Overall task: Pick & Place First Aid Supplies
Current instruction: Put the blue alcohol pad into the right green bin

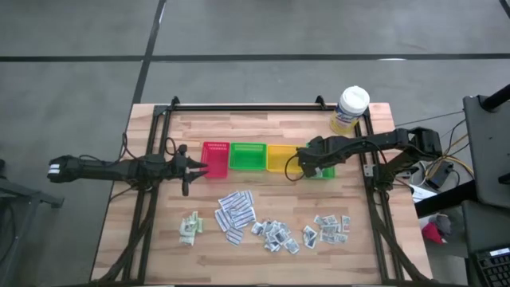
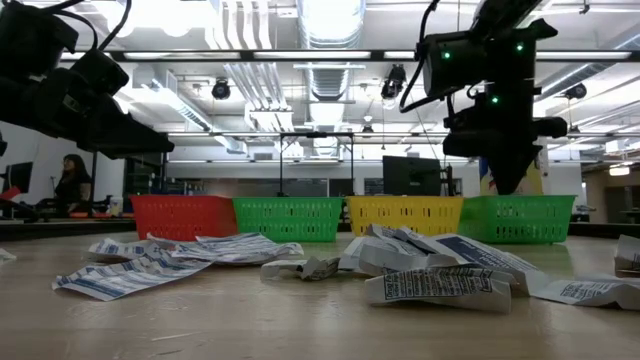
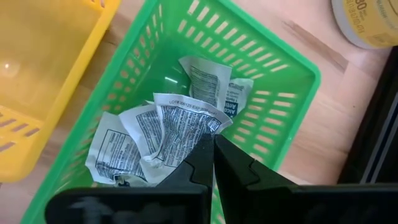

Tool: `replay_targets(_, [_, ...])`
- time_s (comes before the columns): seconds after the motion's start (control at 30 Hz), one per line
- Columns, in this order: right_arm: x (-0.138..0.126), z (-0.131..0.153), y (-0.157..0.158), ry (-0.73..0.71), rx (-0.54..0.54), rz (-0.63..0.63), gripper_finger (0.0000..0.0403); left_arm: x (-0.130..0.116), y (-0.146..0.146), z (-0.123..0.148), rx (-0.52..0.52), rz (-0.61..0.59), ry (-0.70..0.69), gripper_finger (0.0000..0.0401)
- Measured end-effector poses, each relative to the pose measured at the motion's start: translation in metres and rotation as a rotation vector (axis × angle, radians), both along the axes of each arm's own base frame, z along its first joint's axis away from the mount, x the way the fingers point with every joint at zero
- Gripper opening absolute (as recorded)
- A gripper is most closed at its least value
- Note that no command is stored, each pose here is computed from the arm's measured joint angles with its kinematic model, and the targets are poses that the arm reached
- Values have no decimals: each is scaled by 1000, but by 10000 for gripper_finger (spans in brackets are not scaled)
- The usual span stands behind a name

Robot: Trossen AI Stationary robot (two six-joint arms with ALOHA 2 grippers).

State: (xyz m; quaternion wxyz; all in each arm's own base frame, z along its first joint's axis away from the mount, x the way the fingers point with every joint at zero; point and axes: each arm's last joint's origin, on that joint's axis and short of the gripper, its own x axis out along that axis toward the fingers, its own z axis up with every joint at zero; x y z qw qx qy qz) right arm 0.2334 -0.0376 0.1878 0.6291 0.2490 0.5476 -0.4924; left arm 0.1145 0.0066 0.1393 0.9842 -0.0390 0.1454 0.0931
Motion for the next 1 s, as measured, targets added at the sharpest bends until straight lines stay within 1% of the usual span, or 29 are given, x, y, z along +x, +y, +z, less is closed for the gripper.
replay_targets(0.27, [0, 0, 0, 4, -3, 8, 9, 0, 0, 0, -1, 0, 0, 113])
replay_targets(0.5, [0, 0, 0, 28, 0, 82, 9, 0, 0, 0, -1, 0, 0, 113])
replay_targets(0.67, [1, 0, 0, 28, 1, 90, 11, 0, 0, 0, -1, 0, 0, 113])
replay_targets(0.77, [1, 0, 0, 27, 1, 101, 25, 0, 0, 0, -1, 0, 0, 113])
replay_targets(1.0, [2, 0, 0, 23, 0, 124, 81, 0, 0, 0, -1, 0, 0, 113])
